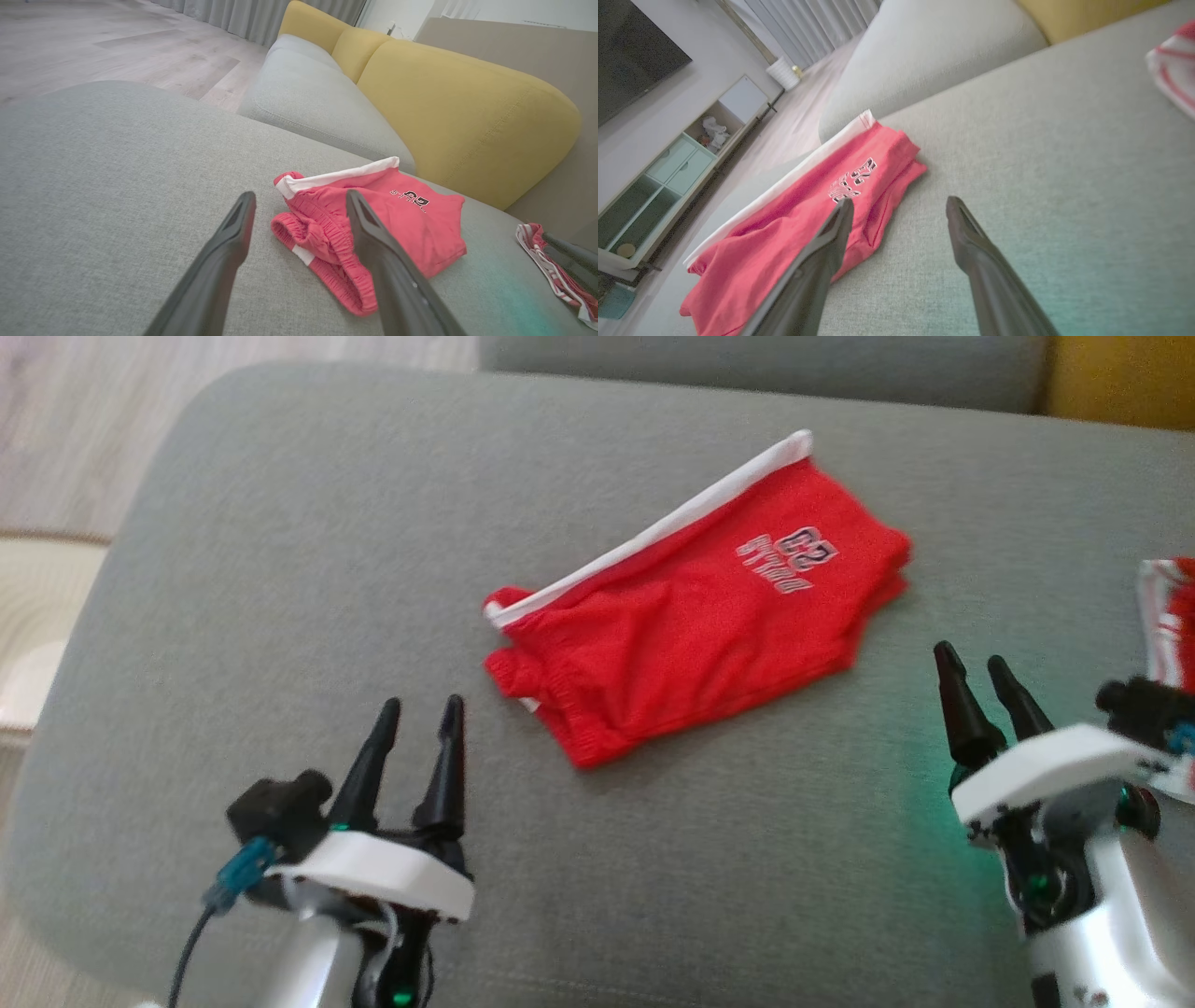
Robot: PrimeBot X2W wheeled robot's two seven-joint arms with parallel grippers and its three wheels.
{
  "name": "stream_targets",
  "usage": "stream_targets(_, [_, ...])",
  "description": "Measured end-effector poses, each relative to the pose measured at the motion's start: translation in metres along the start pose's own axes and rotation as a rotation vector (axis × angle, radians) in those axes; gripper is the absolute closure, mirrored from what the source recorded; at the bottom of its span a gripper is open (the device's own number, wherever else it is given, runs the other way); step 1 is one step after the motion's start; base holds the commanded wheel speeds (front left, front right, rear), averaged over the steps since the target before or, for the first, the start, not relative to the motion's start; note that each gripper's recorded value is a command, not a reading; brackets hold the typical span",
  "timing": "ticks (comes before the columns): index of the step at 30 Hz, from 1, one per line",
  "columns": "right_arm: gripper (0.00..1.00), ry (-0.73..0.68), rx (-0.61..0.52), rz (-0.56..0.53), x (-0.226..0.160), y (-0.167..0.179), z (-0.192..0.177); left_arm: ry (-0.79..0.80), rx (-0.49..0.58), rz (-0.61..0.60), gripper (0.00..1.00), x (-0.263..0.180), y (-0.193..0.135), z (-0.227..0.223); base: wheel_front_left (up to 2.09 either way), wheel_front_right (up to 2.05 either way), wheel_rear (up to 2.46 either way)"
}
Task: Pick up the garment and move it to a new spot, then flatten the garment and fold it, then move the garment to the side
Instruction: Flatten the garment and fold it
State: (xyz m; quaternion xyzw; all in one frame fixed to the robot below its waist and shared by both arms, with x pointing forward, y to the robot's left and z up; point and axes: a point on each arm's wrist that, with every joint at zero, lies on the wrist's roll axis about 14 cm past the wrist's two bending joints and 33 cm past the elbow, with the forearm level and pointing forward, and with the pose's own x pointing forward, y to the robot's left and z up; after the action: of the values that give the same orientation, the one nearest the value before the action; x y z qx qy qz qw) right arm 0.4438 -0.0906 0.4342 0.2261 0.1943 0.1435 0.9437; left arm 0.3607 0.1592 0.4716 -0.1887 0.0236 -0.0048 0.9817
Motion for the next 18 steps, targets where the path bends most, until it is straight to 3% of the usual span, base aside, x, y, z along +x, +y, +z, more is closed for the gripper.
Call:
stream_targets(13, [0.00,0.264,0.206,-0.014,0.072,0.002,-0.035,0.031,0.017,0.068,0.00,-0.008,0.022,-0.007,0.00,0.00,0.00])
stream_targets(18, [0.00,0.286,0.264,-0.025,0.094,0.002,-0.034,0.028,0.039,0.084,0.00,-0.008,0.026,-0.004,0.00,0.00,0.00])
